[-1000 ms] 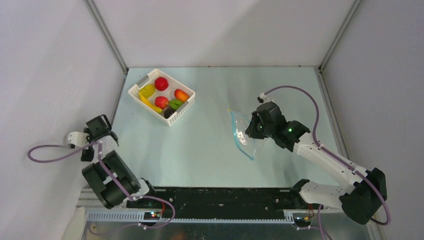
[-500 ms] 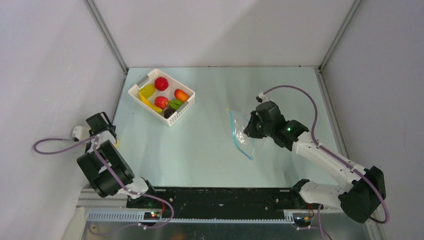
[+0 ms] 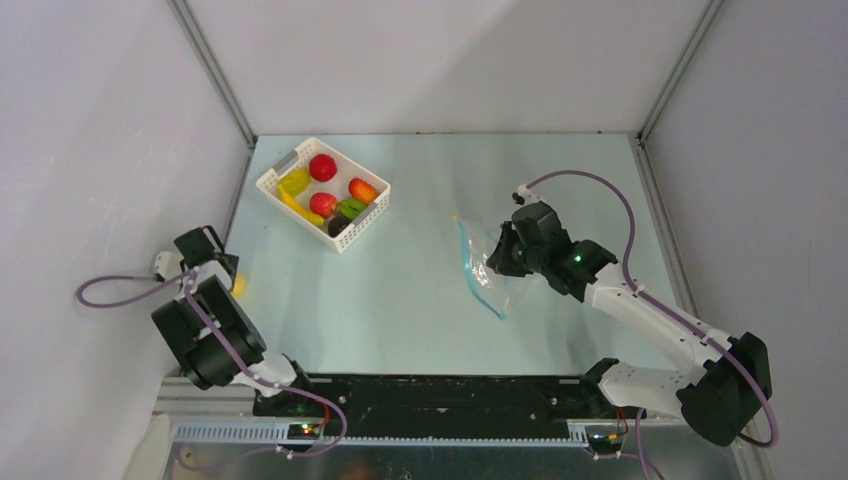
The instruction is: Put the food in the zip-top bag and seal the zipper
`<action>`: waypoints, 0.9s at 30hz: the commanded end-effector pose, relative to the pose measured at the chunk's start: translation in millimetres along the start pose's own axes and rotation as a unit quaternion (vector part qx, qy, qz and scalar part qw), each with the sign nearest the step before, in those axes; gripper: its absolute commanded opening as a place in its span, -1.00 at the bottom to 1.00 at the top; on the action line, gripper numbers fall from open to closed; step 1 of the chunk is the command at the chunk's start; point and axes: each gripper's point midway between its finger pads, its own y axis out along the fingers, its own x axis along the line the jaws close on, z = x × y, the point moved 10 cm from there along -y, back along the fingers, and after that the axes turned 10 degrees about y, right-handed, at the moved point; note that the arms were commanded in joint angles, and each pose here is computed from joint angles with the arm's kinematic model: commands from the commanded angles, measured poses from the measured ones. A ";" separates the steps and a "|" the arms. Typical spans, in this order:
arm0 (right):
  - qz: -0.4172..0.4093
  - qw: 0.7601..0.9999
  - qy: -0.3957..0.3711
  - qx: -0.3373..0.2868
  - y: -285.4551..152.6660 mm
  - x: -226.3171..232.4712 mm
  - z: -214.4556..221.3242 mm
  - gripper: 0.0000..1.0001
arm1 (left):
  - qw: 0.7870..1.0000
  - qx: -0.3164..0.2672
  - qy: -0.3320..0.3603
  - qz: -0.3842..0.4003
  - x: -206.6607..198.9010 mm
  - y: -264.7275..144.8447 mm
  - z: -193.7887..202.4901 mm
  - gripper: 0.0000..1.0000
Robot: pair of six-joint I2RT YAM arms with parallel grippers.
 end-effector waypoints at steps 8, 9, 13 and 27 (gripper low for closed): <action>-0.074 0.997 0.002 0.005 -12.7 21.6 -9.3 -1.00 | 0.965 0.014 -0.004 0.263 -27.9 -110.3 14.8 -0.19; -0.085 0.996 0.001 0.016 -13.7 22.9 -7.8 -1.00 | 0.952 0.025 0.016 0.303 -35.1 -127.8 24.8 -0.19; -0.109 0.993 0.009 0.047 -21.5 27.7 -4.5 -1.00 | 0.892 0.003 0.051 0.449 -36.0 -217.6 36.8 -0.19; -0.308 0.939 0.006 0.155 -80.6 83.0 -9.9 -1.00 | 0.683 0.061 0.090 0.723 -29.2 -377.5 60.1 -0.17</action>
